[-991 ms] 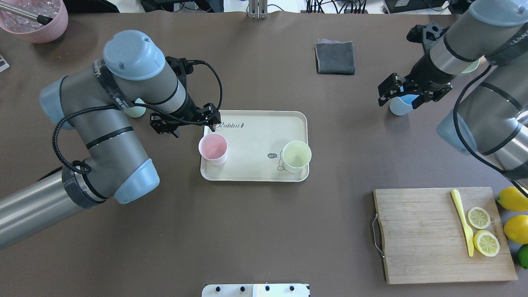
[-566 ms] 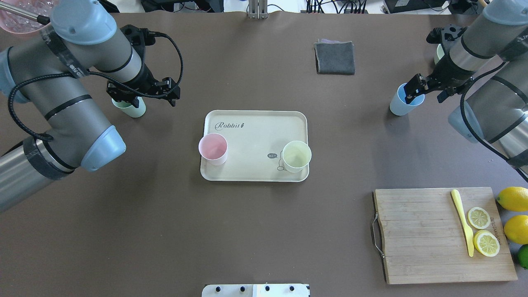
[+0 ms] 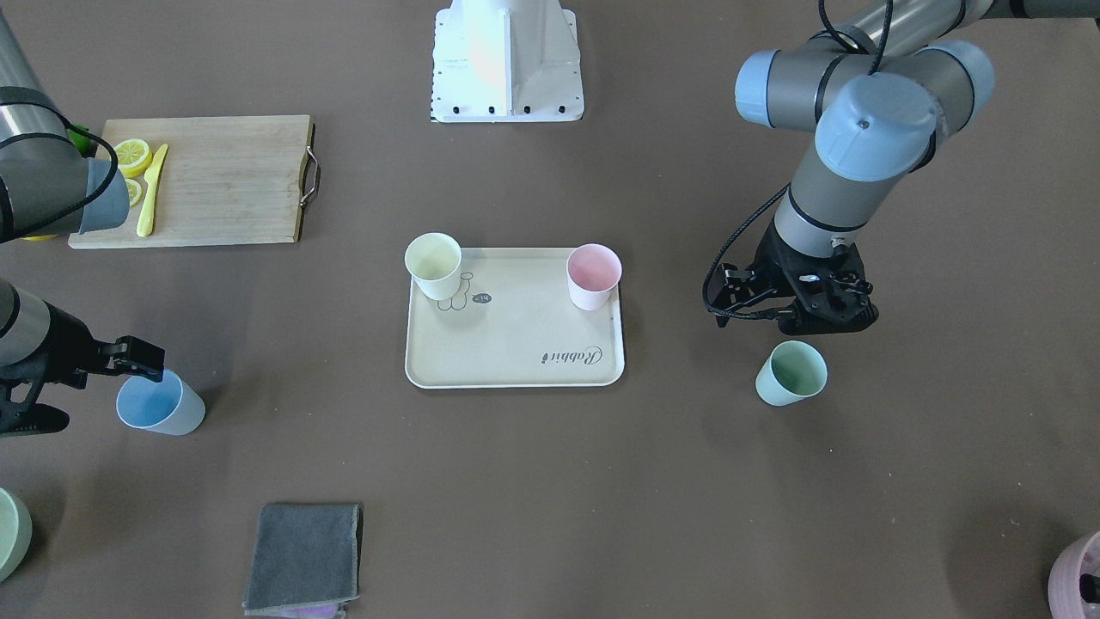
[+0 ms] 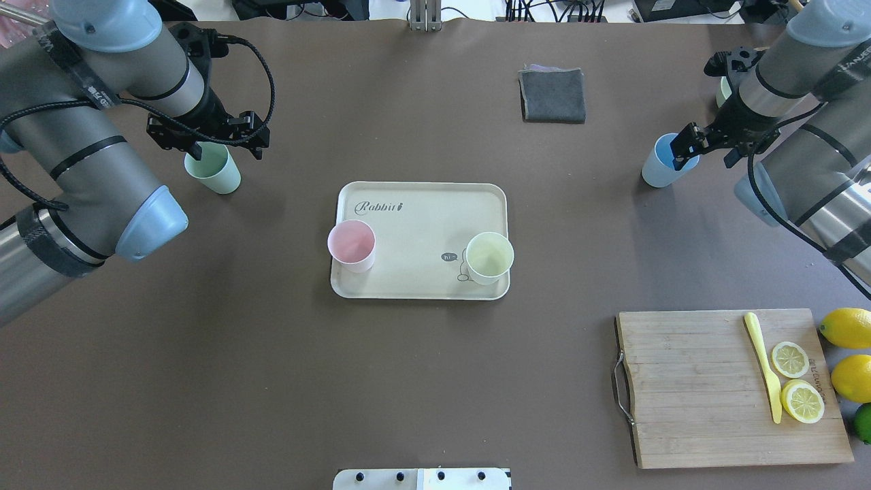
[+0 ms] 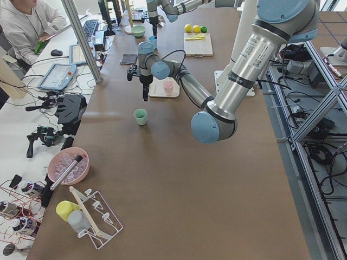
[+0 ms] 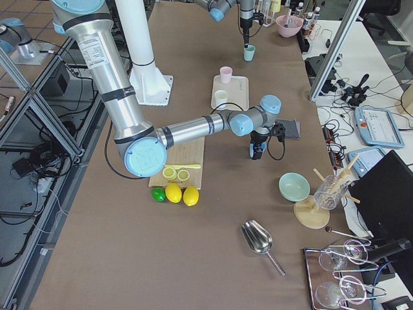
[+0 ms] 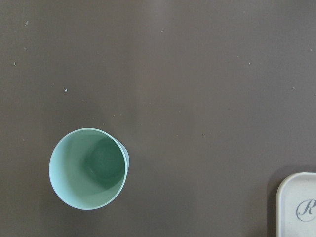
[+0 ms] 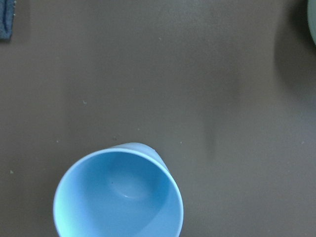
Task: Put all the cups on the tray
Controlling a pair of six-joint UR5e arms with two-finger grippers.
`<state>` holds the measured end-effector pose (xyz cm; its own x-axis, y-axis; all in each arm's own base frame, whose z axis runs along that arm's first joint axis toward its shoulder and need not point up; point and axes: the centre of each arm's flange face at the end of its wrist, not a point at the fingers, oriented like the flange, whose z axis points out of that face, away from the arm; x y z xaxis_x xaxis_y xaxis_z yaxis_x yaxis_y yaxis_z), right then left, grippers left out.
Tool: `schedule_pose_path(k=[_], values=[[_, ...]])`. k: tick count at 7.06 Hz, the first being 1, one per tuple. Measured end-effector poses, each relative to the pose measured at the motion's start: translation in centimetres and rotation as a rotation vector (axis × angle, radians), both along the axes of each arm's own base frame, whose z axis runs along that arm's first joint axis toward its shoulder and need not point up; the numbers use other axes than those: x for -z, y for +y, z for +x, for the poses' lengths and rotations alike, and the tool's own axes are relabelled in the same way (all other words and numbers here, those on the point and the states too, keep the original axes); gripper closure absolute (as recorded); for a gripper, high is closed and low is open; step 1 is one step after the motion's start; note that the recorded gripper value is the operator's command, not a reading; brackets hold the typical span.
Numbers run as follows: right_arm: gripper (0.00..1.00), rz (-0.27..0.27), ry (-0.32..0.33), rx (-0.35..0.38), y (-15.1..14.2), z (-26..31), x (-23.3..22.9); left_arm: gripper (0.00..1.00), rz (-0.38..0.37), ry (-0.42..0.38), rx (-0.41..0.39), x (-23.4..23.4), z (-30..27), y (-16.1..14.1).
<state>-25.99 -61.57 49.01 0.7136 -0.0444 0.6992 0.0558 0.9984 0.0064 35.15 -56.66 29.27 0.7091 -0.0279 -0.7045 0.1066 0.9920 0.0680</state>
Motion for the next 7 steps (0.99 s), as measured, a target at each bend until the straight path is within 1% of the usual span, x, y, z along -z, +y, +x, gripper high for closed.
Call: schedule_pose_path(k=[3, 5, 6, 7], values=[[0.04, -0.01, 0.0, -0.031, -2.6, 1.3, 0.3, 0.02, 0.0, -0.003, -0.001, -0.2, 0.1, 0.0], [0.05, -0.028, 0.012, -0.029, -3.5, 0.5, -0.4, 0.02, 0.0, -0.004, -0.002, -0.3, 0.2, 0.1], [0.28, -0.033, 0.017, -0.013, -3.2, -0.7, -0.7, 0.02, 0.0, -0.005, -0.002, -0.4, 0.2, 0.1], [0.99, -0.038, 0.02, 0.003, -2.7, -1.9, -1.0, 0.02, 0.0, -0.005, -0.001, -0.4, 0.2, 0.1]])
